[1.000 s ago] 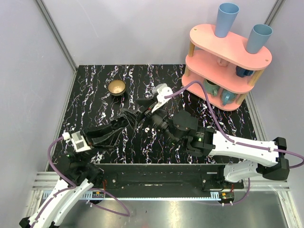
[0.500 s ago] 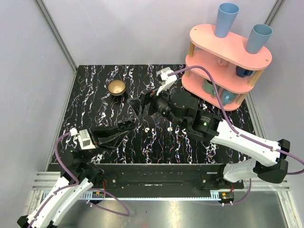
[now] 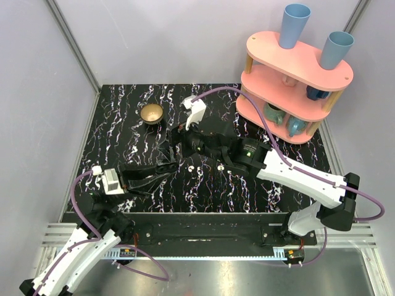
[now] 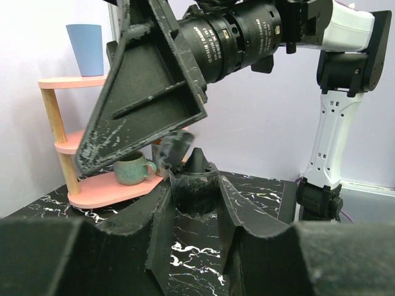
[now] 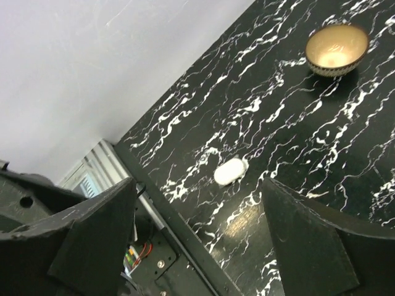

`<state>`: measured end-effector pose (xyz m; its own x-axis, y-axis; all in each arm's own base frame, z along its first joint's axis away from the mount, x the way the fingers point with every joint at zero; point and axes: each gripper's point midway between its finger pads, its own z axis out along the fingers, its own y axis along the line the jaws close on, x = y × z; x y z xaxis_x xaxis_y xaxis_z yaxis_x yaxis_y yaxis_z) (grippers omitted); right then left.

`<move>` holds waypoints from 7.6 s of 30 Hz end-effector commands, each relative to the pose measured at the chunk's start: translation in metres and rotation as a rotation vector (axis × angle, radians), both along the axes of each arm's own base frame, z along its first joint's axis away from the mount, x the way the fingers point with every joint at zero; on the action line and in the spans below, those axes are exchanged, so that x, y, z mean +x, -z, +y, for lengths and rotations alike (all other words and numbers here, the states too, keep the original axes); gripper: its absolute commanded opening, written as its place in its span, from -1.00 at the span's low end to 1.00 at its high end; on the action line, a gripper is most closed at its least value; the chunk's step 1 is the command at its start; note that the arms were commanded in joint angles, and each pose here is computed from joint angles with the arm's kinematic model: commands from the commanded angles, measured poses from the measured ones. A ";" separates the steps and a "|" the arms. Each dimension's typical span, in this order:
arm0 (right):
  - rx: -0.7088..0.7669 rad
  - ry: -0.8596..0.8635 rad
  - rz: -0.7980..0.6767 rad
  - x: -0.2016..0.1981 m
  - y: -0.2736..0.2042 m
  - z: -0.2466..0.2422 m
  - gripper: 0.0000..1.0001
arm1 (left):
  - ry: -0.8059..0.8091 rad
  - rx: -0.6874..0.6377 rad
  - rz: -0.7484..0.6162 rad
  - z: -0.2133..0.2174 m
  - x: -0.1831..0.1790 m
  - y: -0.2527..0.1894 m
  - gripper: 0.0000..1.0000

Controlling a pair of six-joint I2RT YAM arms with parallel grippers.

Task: Insert the wireless bluetooth earbuds into the charging case
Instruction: Close the charging case with the earbuds, then place the charging case with the earbuds at the center of the board, then move the charging case to the center of the board.

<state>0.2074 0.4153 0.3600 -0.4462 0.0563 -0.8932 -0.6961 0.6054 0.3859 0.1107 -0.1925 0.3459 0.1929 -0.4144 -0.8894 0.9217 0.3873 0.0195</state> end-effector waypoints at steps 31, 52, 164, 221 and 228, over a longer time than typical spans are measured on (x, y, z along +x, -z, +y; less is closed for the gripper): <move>0.086 0.418 0.085 0.002 0.065 -0.144 0.99 | -0.383 -0.001 0.830 0.000 0.118 0.081 -1.00; 0.078 0.430 0.089 -0.011 0.075 -0.176 1.00 | -0.116 -0.075 1.033 -0.077 0.223 0.105 -1.00; -0.177 0.284 0.333 0.021 0.150 -0.080 1.00 | -1.186 0.038 1.152 0.159 0.113 0.167 0.88; -0.467 0.458 0.575 0.035 0.374 0.111 0.29 | -1.276 -0.141 0.936 0.208 0.063 0.124 0.98; -0.510 0.402 0.545 0.032 0.383 0.117 0.06 | -1.276 -0.137 0.936 0.207 0.064 0.125 0.98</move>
<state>0.2509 0.5607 0.0290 -0.8380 0.0829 -0.5394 -0.1570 0.9099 0.3838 0.1705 0.0176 0.2128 -0.1363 -0.4911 -0.8604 -0.3550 0.8350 -0.4204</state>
